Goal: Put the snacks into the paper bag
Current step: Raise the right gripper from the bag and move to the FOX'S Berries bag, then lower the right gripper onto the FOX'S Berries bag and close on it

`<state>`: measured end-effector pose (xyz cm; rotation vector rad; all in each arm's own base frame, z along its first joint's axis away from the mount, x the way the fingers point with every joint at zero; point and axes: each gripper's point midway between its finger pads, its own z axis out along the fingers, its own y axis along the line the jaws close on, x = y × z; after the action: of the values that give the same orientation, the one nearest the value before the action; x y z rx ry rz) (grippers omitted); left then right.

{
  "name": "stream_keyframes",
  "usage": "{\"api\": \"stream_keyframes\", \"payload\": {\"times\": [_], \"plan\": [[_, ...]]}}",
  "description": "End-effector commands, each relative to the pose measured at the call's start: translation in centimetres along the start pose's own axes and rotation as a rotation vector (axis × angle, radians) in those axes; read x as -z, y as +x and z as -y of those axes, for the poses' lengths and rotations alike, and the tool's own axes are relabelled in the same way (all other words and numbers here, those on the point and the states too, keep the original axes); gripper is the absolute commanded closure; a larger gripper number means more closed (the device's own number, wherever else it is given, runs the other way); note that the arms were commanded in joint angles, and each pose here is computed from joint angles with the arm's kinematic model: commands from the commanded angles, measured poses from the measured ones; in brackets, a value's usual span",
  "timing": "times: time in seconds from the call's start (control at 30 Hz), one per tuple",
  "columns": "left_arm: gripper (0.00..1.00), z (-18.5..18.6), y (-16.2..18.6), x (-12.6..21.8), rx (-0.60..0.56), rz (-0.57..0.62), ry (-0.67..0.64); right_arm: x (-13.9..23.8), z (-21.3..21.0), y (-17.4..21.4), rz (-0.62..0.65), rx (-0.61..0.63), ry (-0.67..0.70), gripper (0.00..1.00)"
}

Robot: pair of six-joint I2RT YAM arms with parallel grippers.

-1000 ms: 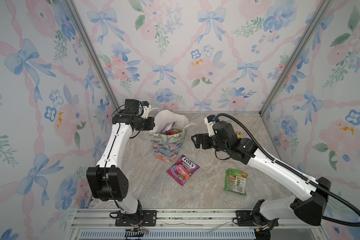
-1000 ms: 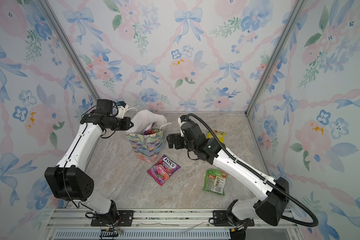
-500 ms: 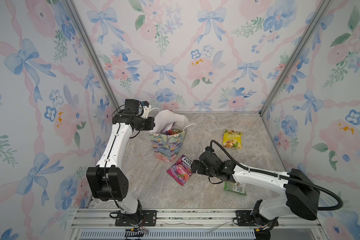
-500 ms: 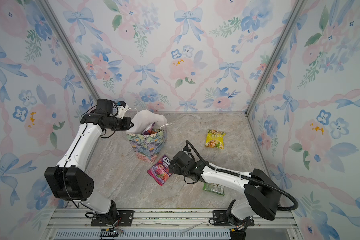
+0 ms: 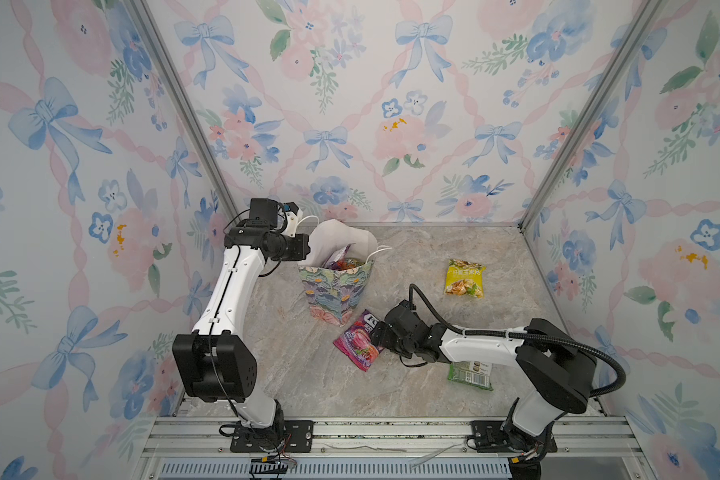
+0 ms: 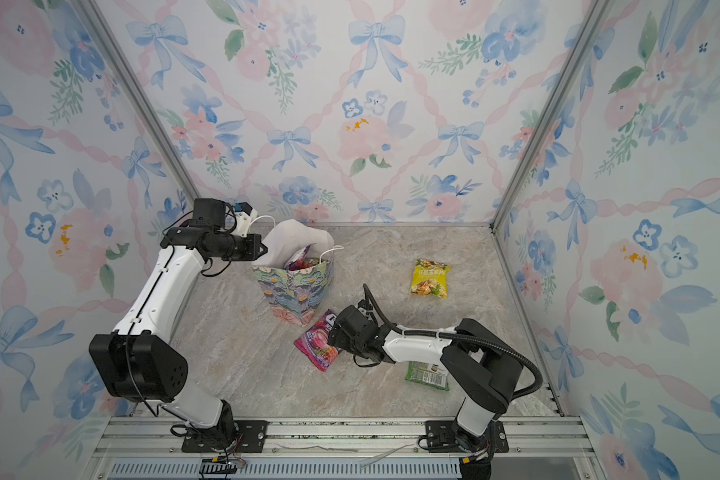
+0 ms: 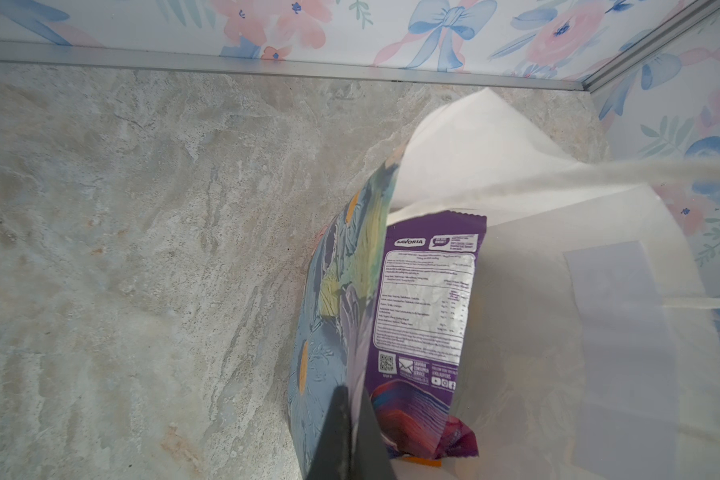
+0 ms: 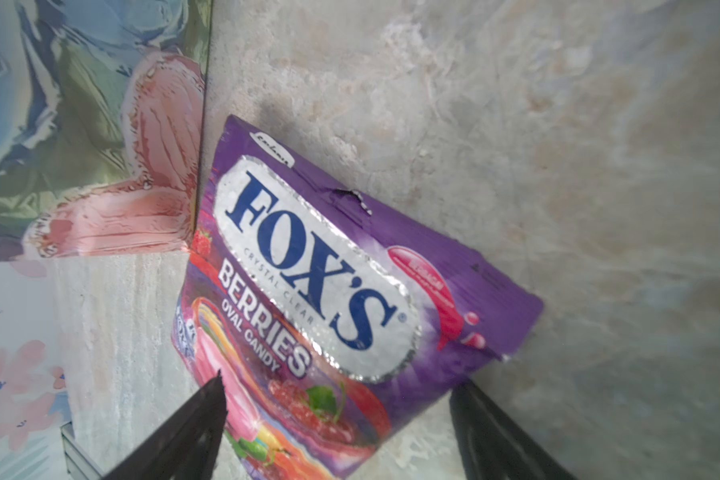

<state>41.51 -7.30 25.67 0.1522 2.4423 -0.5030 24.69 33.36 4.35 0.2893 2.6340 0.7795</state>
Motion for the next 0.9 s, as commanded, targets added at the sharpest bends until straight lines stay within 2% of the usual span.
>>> {"api": "stream_keyframes", "payload": {"times": [0.0, 0.2, 0.37, 0.63, 0.73, 0.87], "plan": [[1.00, -0.3, 0.9, 0.2, 0.008, -0.024, -0.004, -1.2, 0.6, 0.4, -0.007, -0.022, 0.009, 0.17], [1.00, -0.4, 1.0, 0.1, 0.008, -0.026, -0.005, -2.2, 0.9, -0.8, 0.018, -0.041, 0.006, 0.27], [1.00, -0.3, 1.0, 0.1, 0.008, -0.025, -0.006, -2.4, 1.5, -3.0, 0.058, -0.031, 0.026, 0.31], [1.00, -0.4, 1.1, 0.0, 0.009, -0.030, -0.005, -2.2, 0.0, -7.8, 0.067, 0.151, 0.071, 0.31], [1.00, -0.5, 1.0, 0.2, 0.008, -0.026, -0.010, -1.3, -0.5, -7.2, 0.055, 0.150, 0.063, 0.32], [1.00, -0.5, 1.0, 0.1, 0.010, -0.028, -0.007, -0.7, -0.8, -4.6, 0.024, 0.118, 0.043, 0.33]]}}
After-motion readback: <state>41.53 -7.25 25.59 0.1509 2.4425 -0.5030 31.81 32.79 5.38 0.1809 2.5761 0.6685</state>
